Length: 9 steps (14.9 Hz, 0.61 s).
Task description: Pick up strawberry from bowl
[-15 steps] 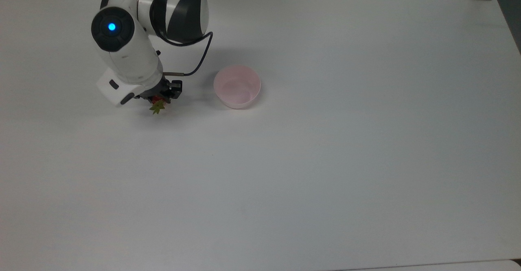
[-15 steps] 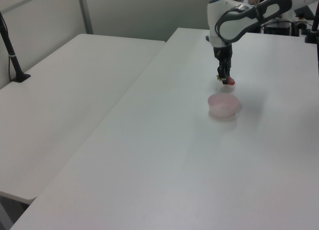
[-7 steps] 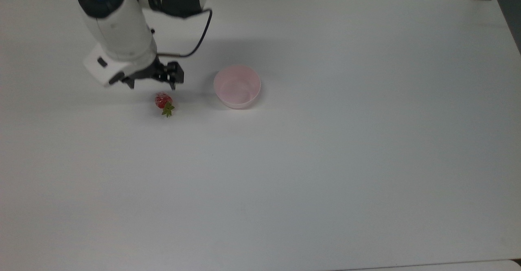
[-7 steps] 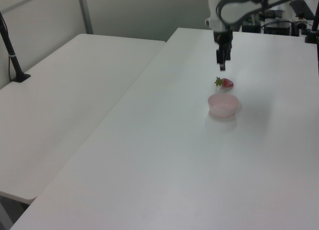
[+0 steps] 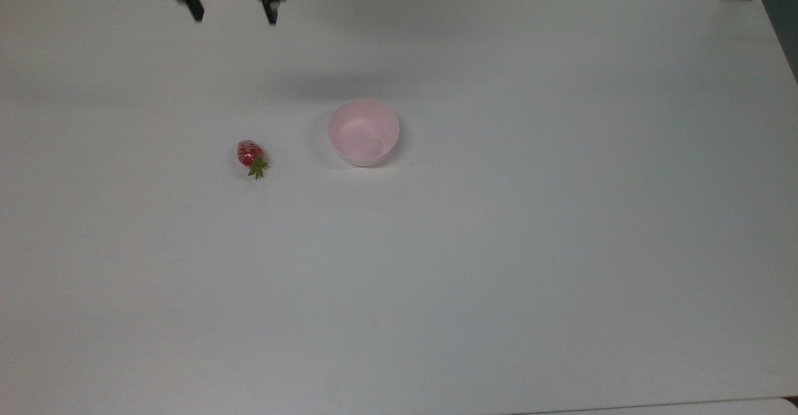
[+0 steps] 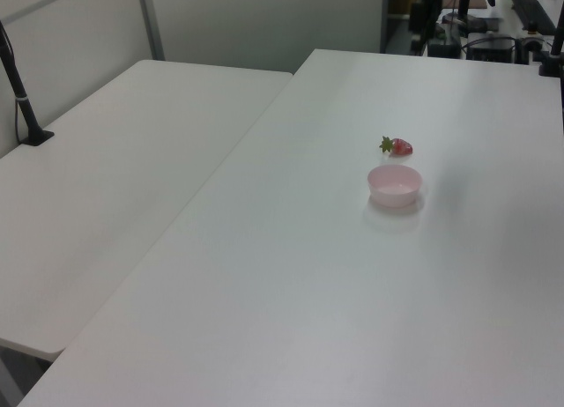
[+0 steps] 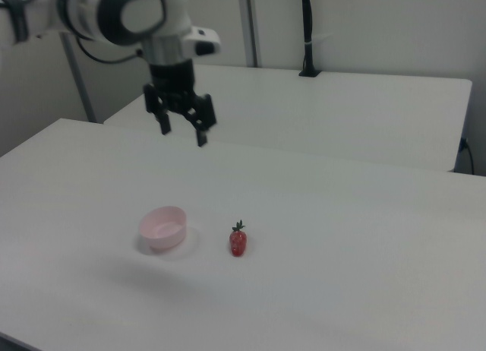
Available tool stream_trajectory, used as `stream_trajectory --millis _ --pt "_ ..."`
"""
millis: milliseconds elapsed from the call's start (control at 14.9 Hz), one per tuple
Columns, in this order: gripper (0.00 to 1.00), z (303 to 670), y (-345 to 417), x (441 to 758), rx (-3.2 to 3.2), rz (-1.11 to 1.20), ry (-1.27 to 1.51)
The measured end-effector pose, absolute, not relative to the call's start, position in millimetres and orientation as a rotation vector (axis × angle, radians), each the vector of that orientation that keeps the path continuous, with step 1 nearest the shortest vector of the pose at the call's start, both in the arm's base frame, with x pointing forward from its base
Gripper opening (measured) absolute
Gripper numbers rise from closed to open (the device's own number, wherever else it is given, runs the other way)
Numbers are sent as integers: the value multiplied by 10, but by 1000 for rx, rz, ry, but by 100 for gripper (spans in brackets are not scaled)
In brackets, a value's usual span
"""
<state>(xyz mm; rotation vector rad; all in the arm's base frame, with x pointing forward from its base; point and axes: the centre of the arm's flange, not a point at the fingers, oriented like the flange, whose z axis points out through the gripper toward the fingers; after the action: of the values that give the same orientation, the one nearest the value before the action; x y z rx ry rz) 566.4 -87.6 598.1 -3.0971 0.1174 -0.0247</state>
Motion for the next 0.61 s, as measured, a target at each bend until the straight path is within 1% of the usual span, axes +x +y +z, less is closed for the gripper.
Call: stream_trajectory --millis 67,202,336,606 --pt "100 6112 -774 5583 -3096 -33 146" --pt "100 6246 -603 5508 -3095 -59 159" --pt "100 6276 -478 5490 -3096 -66 131" --pt "100 6221 -379 5535 -3105 -76 56"
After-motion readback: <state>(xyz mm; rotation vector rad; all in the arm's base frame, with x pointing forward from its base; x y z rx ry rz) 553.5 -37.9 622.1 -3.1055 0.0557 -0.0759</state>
